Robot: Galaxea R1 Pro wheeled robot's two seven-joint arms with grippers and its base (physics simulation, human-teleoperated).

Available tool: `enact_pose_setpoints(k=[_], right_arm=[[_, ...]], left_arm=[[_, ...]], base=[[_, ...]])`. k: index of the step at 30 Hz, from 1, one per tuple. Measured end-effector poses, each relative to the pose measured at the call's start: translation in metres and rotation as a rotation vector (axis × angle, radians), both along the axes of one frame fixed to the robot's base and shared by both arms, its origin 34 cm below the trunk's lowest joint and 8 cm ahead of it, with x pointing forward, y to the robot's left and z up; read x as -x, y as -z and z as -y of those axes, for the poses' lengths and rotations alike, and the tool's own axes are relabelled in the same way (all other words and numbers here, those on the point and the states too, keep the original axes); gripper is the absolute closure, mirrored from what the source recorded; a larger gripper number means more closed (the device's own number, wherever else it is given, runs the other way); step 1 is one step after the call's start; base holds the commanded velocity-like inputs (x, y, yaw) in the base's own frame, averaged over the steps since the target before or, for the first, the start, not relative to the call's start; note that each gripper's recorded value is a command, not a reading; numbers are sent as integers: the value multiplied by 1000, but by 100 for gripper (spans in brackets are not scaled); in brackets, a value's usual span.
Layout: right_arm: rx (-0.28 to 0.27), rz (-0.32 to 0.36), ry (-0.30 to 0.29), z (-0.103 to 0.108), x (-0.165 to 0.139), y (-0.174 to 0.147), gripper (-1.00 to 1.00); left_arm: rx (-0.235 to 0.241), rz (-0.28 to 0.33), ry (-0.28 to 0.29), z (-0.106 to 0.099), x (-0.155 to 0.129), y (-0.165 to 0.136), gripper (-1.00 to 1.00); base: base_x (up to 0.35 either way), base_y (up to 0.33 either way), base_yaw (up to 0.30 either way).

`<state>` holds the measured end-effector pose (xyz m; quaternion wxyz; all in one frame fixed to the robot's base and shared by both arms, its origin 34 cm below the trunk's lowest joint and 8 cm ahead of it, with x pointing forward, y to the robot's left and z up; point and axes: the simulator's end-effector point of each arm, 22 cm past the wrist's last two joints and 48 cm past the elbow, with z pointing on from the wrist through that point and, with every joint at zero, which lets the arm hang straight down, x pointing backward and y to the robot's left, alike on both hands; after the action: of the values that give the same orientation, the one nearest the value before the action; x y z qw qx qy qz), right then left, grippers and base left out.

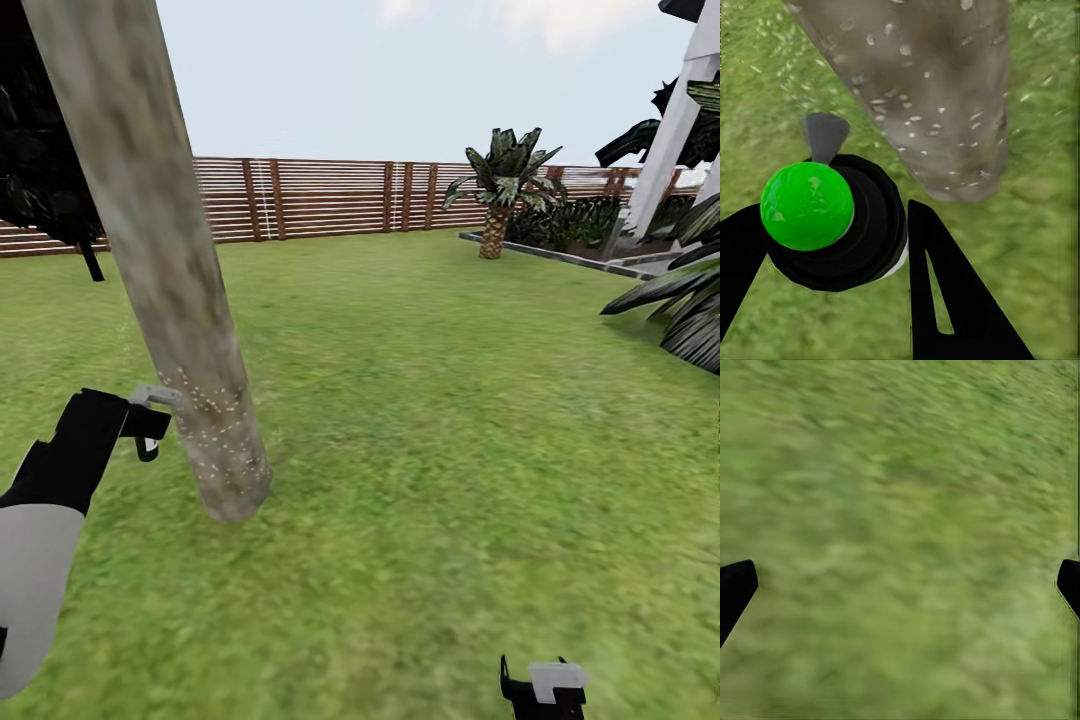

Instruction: In the garden, pick up the pesticide atomizer on the floor and spray pesticide onto both trees until each tree trunk is fully covered.

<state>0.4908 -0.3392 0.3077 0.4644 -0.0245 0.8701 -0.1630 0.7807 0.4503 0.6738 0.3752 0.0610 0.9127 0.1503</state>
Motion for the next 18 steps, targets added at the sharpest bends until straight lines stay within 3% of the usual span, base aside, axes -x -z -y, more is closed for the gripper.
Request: enact_pose_setpoints(k=[4,9,14,16,18], right_arm=[[0,0,0,0,0,0,-100],[0,0,0,0,0,0,-100],[0,1,0,0,0,0,-100],[-1,0,-3,-1,0,0,-100],[-3,2,-8,-3,-2,0,-100]], left_arm=[[-6,24,-2,-2,-1,-10,100],[-14,27,-6,-7,3,-10,100],[11,-85,11,-1,37,64,100],[53,-109,78,11,51,114,100],[75,-113,116,15,57,143,100]], base=[[-45,-262,0],[-286,-94,0],[-336,-2,0],[-337,0,0],[-337,0,0]])
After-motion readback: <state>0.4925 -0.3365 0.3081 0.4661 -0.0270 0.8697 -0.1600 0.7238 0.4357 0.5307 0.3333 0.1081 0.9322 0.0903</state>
